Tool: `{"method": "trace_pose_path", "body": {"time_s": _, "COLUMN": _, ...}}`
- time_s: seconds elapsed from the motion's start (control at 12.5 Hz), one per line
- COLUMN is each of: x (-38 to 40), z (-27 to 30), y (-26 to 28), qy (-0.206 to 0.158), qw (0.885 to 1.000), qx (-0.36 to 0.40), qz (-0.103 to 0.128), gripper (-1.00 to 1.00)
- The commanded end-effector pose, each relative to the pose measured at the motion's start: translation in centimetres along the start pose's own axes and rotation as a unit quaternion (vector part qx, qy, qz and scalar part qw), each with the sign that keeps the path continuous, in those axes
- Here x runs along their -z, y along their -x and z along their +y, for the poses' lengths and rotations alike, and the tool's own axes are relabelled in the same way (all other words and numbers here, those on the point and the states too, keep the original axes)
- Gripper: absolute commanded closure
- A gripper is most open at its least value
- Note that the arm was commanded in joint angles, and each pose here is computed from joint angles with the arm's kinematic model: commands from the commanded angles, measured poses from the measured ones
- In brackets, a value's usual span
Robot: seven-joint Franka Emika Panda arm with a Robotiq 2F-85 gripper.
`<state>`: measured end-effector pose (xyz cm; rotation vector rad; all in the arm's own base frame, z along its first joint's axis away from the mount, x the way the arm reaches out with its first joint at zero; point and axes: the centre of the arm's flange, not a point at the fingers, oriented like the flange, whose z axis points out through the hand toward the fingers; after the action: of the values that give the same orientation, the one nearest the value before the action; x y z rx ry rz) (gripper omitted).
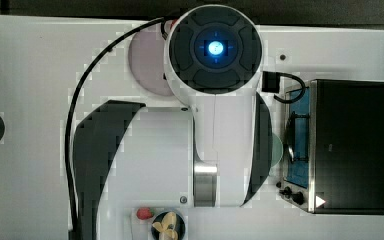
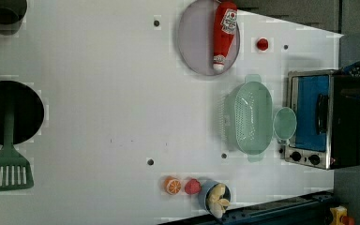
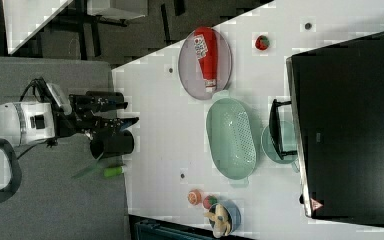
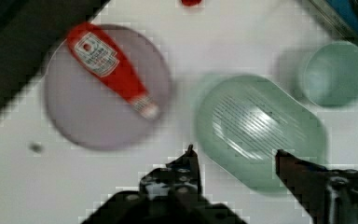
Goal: Drag strainer right to left.
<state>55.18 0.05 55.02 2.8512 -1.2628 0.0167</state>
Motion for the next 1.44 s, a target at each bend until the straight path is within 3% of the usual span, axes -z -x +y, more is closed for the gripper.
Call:
{"method": "trace_pose_path", "body": {"time_s": 0.08, "x": 8.7, "z": 17.0, "y": 10.0, "qy": -0.002, "qw": 0.998, "qx": -0.065, "qz": -0.003, "gripper": -0.6}}
{"method": "trace_pose_path", "body": {"time_s": 0.24, "x": 8.2, "z": 16.9, "y": 10.0, "qy": 0.002, "qw": 0.998, "qx": -0.064, "qz": -0.006, "gripper": -1.0}}
{"method": "trace_pose_path", "body": {"time_s": 0.64, "x": -0.4, "z": 14.6, "y": 8.9, "qy": 0.04, "qw": 0.995, "qx": -0.083, "qz": -0.034, "gripper": -1.0}}
{"method": "trace_pose_path", "body": {"time_s": 0.8, "x": -5.7, "z": 13.5, "y": 8.5, "qy": 0.056, "qw": 0.989, "qx": -0.129, "qz": -0.041, "gripper": -1.0}}
{"method": "trace_pose_path", "body": {"time_s": 1.04, "x": -13.9, "z": 11.4, "y": 8.3, "qy": 0.061, "qw": 0.978, "qx": -0.197, "qz": -0.032, "gripper": -1.0}}
{"method": "trace_pose_path", "body": {"time_s": 1.28, "x": -20.4, "z": 8.8, "y": 7.8, "qy": 0.04, "qw": 0.968, "qx": -0.246, "qz": -0.013, "gripper": -1.0}}
{"method": "trace_pose_path", "body": {"time_s": 1.44, "x": -24.2, "z": 7.1, "y": 7.2, "qy": 0.039, "qw": 0.965, "qx": -0.258, "qz": -0.013, "gripper": -1.0}}
